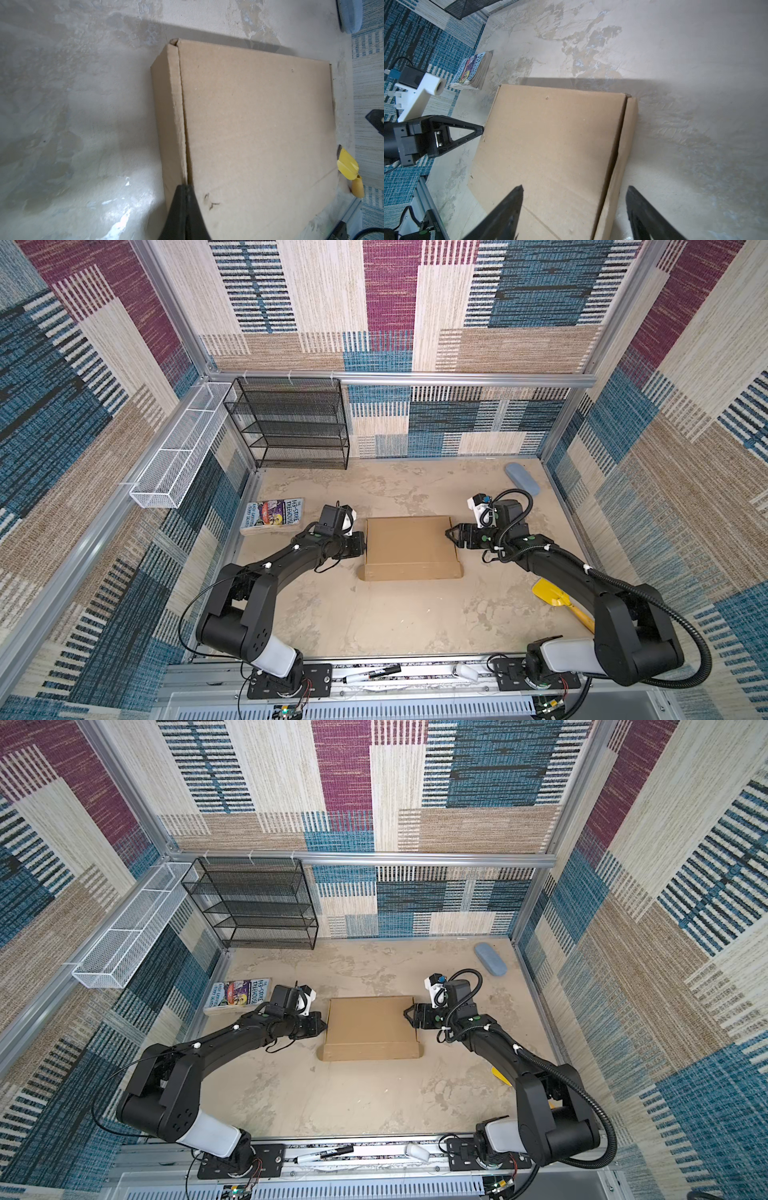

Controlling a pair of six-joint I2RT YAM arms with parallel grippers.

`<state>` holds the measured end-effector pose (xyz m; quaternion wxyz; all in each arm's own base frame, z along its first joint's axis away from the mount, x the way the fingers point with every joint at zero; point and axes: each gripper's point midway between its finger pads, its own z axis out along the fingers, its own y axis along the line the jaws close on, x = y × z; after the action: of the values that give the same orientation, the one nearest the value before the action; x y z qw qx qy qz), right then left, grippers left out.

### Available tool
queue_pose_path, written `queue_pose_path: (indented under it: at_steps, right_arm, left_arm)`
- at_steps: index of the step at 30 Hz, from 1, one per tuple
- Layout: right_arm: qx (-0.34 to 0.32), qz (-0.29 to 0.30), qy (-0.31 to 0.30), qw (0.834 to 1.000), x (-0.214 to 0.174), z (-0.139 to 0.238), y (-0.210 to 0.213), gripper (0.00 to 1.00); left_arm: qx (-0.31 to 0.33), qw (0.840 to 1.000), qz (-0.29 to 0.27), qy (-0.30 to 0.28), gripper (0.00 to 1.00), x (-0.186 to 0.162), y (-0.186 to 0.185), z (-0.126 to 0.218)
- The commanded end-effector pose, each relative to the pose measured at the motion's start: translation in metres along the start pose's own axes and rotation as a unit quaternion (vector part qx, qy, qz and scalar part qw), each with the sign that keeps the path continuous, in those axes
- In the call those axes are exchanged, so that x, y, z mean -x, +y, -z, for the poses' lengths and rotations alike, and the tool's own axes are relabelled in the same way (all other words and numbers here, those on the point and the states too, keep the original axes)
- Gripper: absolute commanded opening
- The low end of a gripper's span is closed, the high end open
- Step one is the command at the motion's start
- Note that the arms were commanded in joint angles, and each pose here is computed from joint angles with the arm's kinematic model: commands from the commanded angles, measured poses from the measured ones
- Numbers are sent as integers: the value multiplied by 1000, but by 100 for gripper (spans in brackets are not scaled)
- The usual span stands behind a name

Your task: Fold the paper box

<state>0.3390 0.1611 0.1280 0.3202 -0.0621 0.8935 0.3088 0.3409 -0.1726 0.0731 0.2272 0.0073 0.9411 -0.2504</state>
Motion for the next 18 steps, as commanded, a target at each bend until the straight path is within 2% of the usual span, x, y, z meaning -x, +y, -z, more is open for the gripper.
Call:
queue_pose_path:
  at_steps: [1, 18]
  right_arm:
    - [24, -8, 5, 1000, -2, 2, 7, 81]
    - [98, -78, 45, 991, -27, -4, 1, 90]
  left_arm:
    - [8, 1000, -15, 0, 5, -2, 5, 2]
    - [11, 1000, -12, -7, 4, -7, 14, 7]
